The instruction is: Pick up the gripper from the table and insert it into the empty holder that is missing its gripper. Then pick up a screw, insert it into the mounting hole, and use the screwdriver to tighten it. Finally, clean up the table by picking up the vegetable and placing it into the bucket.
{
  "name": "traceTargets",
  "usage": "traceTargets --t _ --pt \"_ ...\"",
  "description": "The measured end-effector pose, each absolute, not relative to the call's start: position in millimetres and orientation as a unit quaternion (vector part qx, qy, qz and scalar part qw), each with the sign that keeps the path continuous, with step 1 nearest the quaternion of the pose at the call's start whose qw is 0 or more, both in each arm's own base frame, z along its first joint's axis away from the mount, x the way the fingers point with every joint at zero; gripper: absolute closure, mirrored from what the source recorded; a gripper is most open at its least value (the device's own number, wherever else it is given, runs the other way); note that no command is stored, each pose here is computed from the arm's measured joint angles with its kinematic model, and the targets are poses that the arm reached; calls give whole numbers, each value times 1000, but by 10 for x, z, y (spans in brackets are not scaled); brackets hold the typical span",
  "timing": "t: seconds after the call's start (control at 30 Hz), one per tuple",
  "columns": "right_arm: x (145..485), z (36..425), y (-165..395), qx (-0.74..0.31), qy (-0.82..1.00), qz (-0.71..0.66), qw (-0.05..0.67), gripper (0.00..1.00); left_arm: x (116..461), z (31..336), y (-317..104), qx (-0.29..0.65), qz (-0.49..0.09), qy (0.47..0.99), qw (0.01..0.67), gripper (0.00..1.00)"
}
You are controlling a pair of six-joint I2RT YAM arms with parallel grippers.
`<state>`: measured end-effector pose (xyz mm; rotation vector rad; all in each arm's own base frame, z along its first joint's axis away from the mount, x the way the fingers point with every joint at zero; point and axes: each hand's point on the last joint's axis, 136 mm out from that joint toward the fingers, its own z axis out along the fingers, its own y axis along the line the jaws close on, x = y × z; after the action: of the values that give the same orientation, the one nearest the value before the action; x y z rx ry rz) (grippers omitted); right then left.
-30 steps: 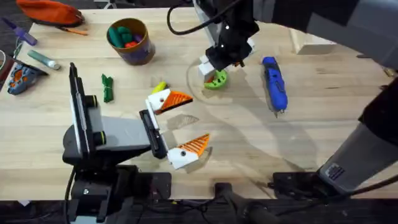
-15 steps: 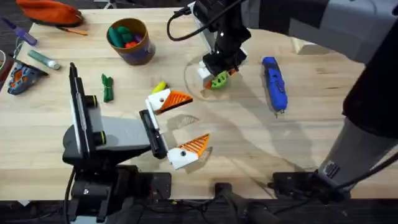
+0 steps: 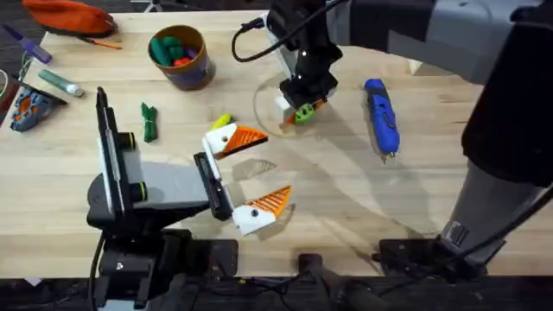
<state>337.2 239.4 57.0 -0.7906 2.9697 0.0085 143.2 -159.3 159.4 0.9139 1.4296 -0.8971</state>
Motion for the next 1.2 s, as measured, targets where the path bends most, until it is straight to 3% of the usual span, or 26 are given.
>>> traceTargets --t 0.37,1.2 --pt "3369 573 2408 -257 966 7 34 633 1432 1594 -1593 390 -383 610 574 15" --pt "3387 574 2365 -253 967 4 33 911 1432 1594 -1593 390 -383 610 574 14"
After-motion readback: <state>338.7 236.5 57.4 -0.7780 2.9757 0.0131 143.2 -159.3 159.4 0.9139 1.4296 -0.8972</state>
